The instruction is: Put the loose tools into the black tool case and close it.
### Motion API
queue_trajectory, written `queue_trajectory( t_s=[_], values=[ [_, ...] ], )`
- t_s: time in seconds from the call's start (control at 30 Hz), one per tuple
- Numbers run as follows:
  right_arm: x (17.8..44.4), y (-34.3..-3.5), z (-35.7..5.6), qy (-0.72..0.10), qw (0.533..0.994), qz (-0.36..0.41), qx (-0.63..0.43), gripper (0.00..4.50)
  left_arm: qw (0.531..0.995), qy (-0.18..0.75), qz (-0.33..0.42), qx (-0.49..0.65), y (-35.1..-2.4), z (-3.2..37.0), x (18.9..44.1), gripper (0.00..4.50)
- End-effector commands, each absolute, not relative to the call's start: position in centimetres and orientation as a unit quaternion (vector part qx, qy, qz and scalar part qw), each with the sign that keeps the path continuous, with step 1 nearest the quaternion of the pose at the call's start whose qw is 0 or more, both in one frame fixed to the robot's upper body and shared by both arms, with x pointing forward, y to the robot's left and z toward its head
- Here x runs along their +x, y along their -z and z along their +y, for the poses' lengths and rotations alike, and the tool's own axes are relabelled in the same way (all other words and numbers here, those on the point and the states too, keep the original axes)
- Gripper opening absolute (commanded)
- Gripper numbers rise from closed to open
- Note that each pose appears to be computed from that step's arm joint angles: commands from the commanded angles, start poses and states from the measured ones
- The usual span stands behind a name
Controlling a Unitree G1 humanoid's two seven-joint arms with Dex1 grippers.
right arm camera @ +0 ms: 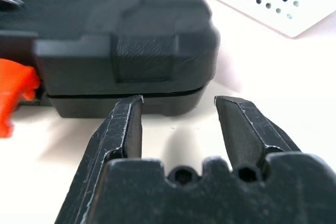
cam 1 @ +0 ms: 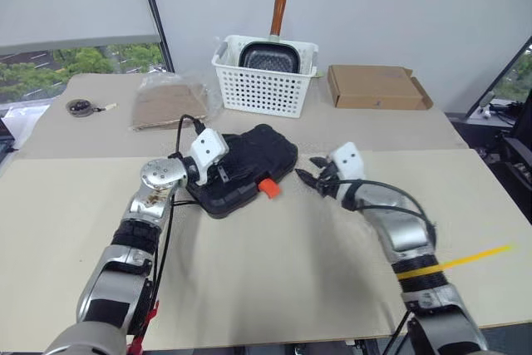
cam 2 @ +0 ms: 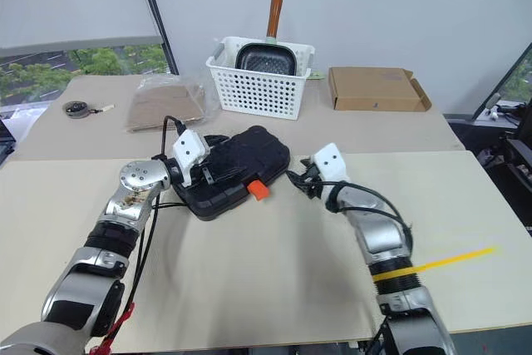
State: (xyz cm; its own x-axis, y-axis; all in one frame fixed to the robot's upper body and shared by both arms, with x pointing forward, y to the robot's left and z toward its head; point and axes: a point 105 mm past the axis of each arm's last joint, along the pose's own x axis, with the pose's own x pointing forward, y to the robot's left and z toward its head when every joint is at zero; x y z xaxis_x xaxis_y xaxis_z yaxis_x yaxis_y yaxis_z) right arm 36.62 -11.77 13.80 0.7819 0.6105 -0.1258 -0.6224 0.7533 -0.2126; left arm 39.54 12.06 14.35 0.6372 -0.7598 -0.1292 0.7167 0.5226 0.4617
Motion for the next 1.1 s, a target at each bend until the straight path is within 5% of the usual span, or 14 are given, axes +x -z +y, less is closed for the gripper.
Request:
queue_trajectory(
  t_s=[0.03, 0.2, 1.1],
  values=[
    [34.5, -15.8, -10.2, -0.383, 0.920, 0.033, -0.078, 2.58, 0.870, 0.418, 0.040, 0.260, -10.4, 12.4, 39.3, 4.45],
    [31.6, -14.6, -7.3, -0.440, 0.889, 0.091, -0.086, 2.58, 0.866, 0.418, 0.072, 0.263, -8.6, 12.0, 38.7, 4.45],
    [32.6, -12.5, -5.0, -0.402, 0.901, 0.129, -0.100, 2.58, 0.886, 0.397, 0.079, 0.226, -8.3, 11.5, 38.4, 4.45]
  ],
)
